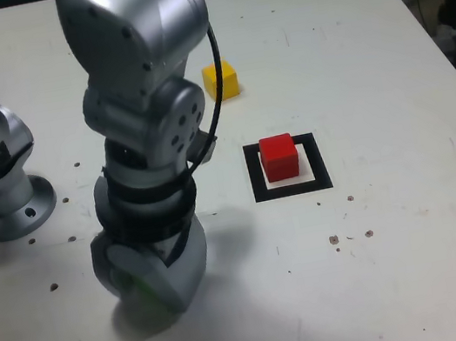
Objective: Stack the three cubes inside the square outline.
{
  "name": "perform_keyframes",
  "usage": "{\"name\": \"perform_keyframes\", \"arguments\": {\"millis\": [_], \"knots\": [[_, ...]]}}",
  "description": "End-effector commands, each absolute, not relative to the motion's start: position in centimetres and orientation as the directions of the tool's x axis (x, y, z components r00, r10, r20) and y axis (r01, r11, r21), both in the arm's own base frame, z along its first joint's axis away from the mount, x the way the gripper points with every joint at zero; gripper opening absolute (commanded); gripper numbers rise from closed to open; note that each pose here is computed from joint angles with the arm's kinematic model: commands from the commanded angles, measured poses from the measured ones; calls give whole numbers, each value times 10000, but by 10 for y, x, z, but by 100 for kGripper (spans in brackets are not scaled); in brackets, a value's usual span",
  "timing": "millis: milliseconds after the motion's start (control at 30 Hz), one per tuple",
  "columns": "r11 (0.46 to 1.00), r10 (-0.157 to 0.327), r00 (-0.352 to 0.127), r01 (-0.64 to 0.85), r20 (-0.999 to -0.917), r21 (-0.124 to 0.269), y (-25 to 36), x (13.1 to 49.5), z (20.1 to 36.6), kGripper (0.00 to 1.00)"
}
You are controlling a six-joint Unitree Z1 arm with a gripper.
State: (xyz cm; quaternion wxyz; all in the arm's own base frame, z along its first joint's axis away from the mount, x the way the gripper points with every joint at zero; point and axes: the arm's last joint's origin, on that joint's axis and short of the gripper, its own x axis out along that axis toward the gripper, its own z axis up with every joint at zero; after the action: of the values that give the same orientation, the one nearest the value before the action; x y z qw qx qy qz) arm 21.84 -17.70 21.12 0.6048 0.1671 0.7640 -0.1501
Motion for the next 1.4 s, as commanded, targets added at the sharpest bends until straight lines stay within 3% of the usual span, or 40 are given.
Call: {"name": "perform_keyframes", "arguments": {"millis": [0,200,433,567,833,1367], "knots": [[9012,797,-1922,4332,-9781,-117,-175,217,227,21],[9109,1170,-1646,4106,-9794,398,-167,224,266,21],[9285,1076,-1165,3667,-9873,579,-150,242,316,21],[9505,972,-1010,3044,-9901,623,-128,261,331,21],[9739,1114,-1109,2101,-9876,862,-89,294,327,21],[9852,956,-1430,1547,-9851,732,-67,353,305,22]]}}
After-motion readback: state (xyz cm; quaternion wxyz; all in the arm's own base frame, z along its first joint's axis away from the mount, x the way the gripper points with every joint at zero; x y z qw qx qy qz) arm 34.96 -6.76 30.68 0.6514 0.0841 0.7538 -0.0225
